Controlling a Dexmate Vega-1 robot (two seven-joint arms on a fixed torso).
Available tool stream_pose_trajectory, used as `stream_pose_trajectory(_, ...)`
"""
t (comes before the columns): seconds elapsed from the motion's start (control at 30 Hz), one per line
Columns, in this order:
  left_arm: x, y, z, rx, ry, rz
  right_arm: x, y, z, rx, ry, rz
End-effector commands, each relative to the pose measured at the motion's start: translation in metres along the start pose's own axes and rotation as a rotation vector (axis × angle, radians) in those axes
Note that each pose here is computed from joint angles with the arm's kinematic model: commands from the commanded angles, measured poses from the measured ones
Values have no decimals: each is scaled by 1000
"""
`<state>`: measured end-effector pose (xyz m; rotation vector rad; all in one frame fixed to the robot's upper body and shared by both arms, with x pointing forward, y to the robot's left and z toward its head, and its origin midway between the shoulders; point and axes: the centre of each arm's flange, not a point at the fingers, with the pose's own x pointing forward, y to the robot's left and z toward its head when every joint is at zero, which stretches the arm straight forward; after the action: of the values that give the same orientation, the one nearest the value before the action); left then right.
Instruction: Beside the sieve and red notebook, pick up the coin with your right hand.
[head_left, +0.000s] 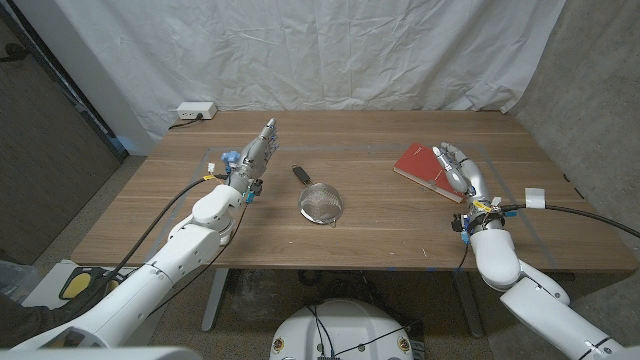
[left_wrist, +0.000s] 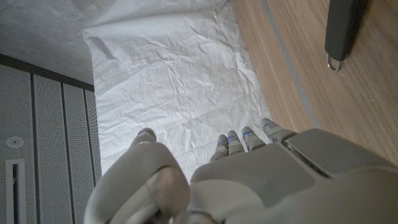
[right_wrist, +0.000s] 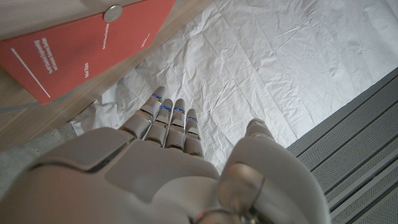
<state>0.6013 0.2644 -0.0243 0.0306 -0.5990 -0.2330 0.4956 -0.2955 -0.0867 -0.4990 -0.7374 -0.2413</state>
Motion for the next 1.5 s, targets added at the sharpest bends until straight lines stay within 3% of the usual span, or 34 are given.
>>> stream_pose_trajectory(0.03,3,-1,1,0,-9,-8,-5,-2,6,-113,-4,-31)
stream_pose_trajectory(0.7,4,6,-5,-16,-19,-1,-5,3,19,-205,-16,-48)
stream_pose_trajectory(1.5,4,14,-9,-34,-25,1,-14,29,27,-370,-28,-152)
